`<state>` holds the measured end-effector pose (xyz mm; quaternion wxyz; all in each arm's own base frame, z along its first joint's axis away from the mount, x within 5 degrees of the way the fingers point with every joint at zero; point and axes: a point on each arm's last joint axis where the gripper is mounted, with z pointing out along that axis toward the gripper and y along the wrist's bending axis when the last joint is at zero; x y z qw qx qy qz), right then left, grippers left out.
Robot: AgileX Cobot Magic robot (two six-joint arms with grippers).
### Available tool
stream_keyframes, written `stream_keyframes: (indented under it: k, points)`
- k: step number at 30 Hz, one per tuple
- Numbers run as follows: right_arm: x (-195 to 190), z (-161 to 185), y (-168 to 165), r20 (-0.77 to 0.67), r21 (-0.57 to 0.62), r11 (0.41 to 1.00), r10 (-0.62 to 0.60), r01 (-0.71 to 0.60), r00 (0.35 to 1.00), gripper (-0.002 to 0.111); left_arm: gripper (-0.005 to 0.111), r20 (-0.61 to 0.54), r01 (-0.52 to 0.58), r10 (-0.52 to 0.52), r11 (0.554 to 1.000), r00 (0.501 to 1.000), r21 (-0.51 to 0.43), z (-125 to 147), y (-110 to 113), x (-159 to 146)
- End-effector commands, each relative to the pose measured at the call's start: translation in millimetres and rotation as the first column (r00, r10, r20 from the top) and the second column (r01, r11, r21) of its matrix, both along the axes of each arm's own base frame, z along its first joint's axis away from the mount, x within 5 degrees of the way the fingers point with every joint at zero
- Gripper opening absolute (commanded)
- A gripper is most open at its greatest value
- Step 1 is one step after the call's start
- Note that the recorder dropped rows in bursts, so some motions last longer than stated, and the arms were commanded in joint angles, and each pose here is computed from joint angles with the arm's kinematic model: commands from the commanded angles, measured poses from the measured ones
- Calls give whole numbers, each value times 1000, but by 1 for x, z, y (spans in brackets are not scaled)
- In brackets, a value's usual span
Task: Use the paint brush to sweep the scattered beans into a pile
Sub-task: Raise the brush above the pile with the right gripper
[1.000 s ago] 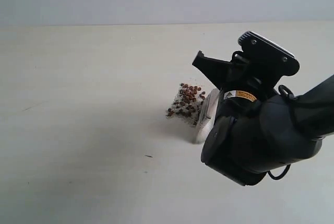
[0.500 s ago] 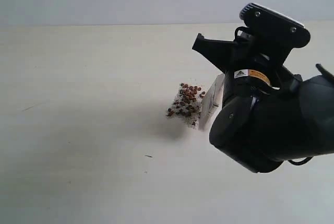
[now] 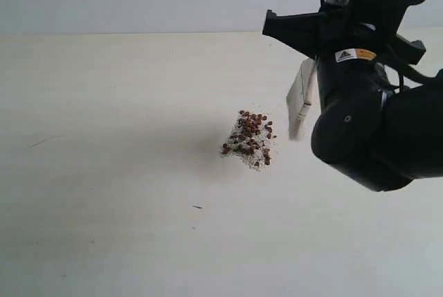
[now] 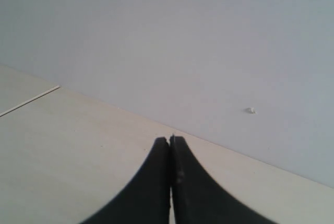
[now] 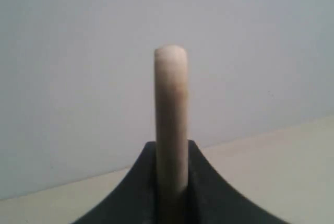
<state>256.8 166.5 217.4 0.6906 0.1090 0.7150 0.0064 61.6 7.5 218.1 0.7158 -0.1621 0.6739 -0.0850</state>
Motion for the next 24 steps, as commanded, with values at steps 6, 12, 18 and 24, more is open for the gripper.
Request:
stream_keyframes:
  k: [6, 12, 18, 24]
  points:
    - [43, 4, -28, 92, -124, 878, 475, -463, 875, 0, 0, -7, 1, -1, 1000, 1000, -5, -1, 0, 0]
    - [83, 5, -59, 111, -123, 748, 663, -652, 740, 0, 0, -7, 1, -1, 1000, 1000, -5, -1, 0, 0]
    - [133, 4, -72, 59, -156, 545, 837, -824, 543, 0, 0, -7, 1, -1, 1000, 1000, -5, -1, 0, 0]
    - [193, -31, -66, -95, -156, 346, 927, -925, 363, 0, 0, -7, 1, -1, 1000, 1000, -5, -1, 0, 0]
